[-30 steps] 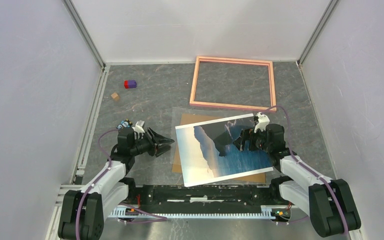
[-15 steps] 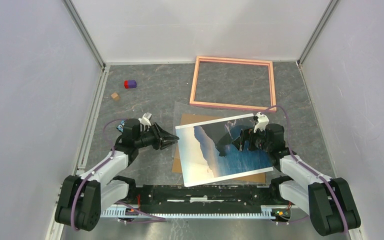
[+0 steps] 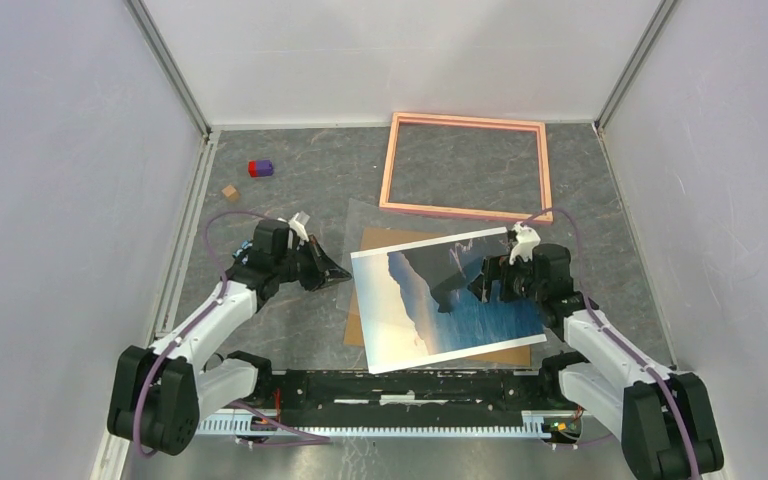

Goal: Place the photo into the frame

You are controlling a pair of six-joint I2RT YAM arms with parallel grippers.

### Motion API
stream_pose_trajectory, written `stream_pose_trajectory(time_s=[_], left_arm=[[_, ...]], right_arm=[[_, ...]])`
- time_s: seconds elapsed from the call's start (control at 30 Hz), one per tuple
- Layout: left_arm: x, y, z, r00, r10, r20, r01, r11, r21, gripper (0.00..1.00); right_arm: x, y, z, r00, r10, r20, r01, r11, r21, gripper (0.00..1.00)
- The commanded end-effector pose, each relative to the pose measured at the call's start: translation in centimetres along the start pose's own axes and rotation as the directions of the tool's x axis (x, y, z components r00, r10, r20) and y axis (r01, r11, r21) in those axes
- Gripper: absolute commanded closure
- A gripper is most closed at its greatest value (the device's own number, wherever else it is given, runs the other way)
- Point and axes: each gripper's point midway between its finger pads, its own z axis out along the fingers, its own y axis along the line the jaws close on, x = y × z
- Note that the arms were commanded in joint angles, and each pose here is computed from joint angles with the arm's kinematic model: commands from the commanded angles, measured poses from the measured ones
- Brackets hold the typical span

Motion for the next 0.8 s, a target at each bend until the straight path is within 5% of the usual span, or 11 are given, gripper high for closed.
stream_pose_trajectory(time_s=[0.0,0.2,0.4,0.77], left_arm=[[-1.2,-1.6,-1.3,0.988,0.156,0.011,-0.156,0.988,0.001,0.98],[-2.4,-5.0,-3.7,0.953,0.3,0.034,-0.301,0.953,0.044,0.98],[-2.1,-7.8,-5.4,0.968,0.244,0.054,-0.249,0.961,0.121,0.98],[-5.2,-11.2,-8.4,0.938,0.295,0.181,-0.312,0.947,0.074,0.98]], right_arm=[[-3.1,0.1,-0.9,0.998,-0.047,0.053,0.045,0.998,0.035,0.02],[-5.5,-0.2,-2.4,0.994,-0.053,0.092,0.044,0.994,0.103,0.02],[-7.2,0.0,-4.3,0.995,-0.05,0.084,0.036,0.987,0.155,0.02],[-6.9,2.3,-3.4,0.999,0.03,0.043,-0.031,0.999,0.025,0.02]])
